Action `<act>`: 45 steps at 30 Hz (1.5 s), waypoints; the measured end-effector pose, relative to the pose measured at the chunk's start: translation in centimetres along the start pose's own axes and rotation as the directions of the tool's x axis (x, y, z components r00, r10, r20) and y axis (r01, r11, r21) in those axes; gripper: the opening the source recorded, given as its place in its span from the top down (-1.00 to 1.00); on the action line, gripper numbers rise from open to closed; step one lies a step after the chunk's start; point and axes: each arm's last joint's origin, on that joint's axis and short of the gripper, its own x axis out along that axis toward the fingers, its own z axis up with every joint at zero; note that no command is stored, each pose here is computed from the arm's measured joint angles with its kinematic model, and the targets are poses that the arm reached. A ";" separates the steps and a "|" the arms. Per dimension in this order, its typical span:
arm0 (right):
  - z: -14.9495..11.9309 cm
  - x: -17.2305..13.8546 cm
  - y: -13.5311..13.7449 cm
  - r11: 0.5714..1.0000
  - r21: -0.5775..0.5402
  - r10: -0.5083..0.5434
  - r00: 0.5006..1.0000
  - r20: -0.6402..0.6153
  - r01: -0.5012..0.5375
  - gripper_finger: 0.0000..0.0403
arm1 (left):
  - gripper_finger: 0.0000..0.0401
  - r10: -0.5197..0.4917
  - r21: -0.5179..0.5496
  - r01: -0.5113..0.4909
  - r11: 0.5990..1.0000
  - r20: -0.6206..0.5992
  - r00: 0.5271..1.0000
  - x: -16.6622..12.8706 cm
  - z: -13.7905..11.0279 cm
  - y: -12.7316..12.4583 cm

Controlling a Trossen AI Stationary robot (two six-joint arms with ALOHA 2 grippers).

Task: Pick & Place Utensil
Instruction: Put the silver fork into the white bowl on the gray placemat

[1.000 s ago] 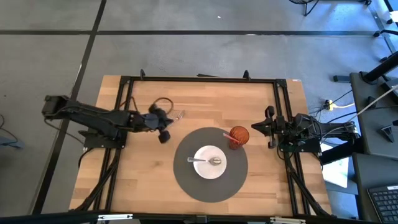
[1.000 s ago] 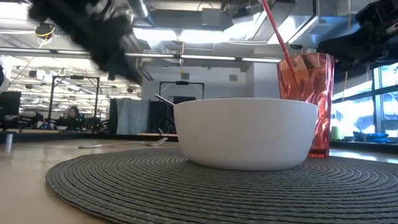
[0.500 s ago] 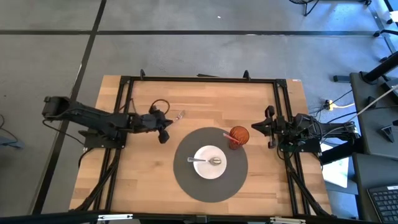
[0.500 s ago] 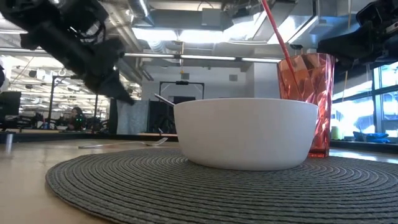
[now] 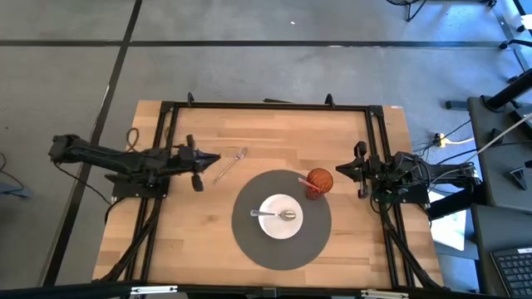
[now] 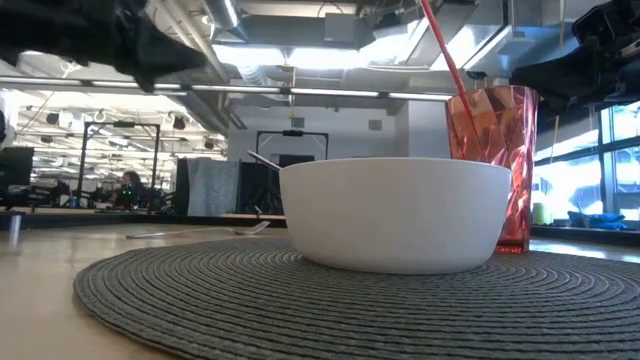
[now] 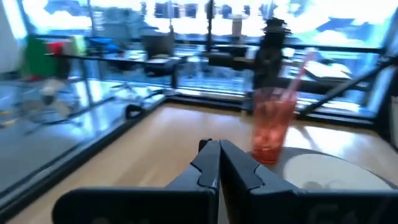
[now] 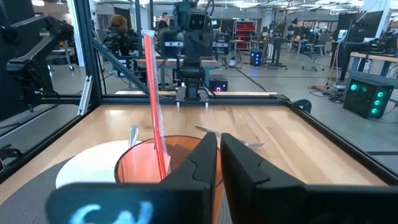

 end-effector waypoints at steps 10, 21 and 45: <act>0.1 0.0 0.0 1.000 0.004 0.000 1.000 0.007 -0.001 0.88 | 0.99 0.187 -0.052 -0.195 0.979 -0.124 0.974 -1.2 -1.4 0.5; 0.1 0.0 0.0 1.000 -0.007 -0.002 1.000 0.007 0.002 0.88 | 0.99 0.253 -0.247 -0.326 0.912 -0.286 0.924 1.1 -2.8 1.1; 0.0 0.0 0.0 1.000 -0.004 -0.001 1.000 -0.004 0.001 0.88 | 0.54 0.142 -0.057 -0.338 0.939 -0.832 0.536 12.4 -1.5 4.0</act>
